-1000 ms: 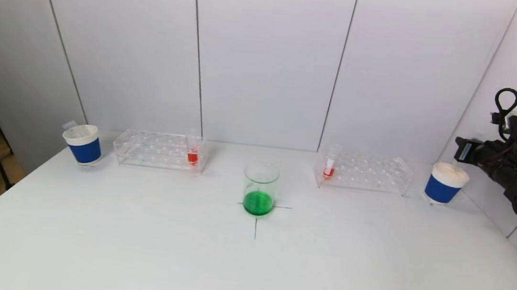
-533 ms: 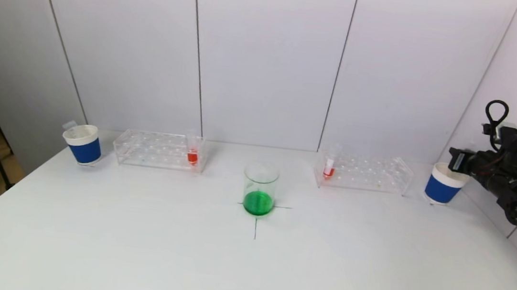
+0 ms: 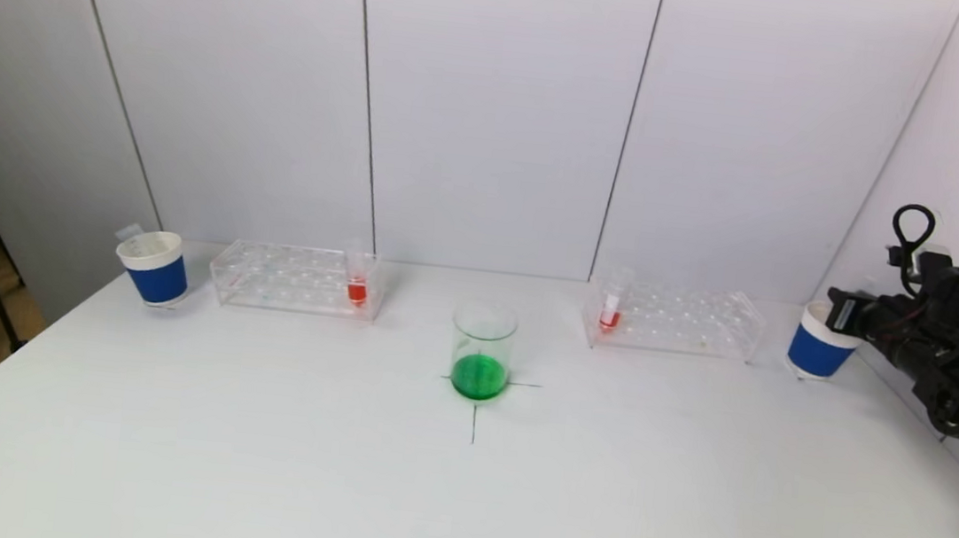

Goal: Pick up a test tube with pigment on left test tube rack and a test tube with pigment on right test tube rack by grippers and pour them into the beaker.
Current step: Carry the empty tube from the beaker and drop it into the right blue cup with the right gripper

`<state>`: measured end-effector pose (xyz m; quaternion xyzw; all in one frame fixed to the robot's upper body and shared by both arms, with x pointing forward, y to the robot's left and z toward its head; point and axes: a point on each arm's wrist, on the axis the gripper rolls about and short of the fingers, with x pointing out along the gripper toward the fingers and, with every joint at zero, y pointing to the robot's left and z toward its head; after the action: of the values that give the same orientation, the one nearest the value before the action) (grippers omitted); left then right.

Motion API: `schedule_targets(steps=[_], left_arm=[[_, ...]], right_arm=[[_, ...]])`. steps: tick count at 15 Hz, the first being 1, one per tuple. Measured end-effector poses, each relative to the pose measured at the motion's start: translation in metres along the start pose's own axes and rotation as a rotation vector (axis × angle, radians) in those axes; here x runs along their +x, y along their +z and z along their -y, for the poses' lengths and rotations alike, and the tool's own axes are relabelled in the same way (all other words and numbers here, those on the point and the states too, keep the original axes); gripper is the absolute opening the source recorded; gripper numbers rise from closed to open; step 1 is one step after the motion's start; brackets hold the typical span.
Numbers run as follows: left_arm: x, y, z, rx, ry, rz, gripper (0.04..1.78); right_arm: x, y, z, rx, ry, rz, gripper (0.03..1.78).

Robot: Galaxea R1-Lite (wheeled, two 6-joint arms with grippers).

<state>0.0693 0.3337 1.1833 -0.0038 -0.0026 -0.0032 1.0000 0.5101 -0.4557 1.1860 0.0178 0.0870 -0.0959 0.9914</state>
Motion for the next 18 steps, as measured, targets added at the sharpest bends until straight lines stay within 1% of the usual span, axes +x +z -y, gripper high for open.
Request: schedule_targets(steps=[11,13,15,16,17,18], left_arm=[[0.0,0.0,0.0,0.0,0.0,0.0,1.76],[0.0,0.0,0.0,0.0,0.0,0.0,1.76],[0.0,0.0,0.0,0.0,0.0,0.0,1.76],[0.0,0.0,0.0,0.0,0.0,0.0,1.76],[0.0,0.0,0.0,0.0,0.0,0.0,1.76],[0.0,0.0,0.0,0.0,0.0,0.0,1.76]], right_arm=[[-0.0011,-0.0017,-0.0003,0.001,0.0,-0.006,0.53],[-0.0019,-0.0017,-0.0002,0.001,0.0,-0.008,0.55],[-0.0027,-0.0012,-0.0002,0.0,0.0,-0.008,0.66],[-0.003,-0.0007,-0.0003,0.0,0.0,-0.007,0.75],[-0.0032,-0.0006,-0.0003,0.0,0.0,-0.007,0.87],[-0.0034,-0.0003,0.0001,0.0,-0.001,-0.006,1.03]])
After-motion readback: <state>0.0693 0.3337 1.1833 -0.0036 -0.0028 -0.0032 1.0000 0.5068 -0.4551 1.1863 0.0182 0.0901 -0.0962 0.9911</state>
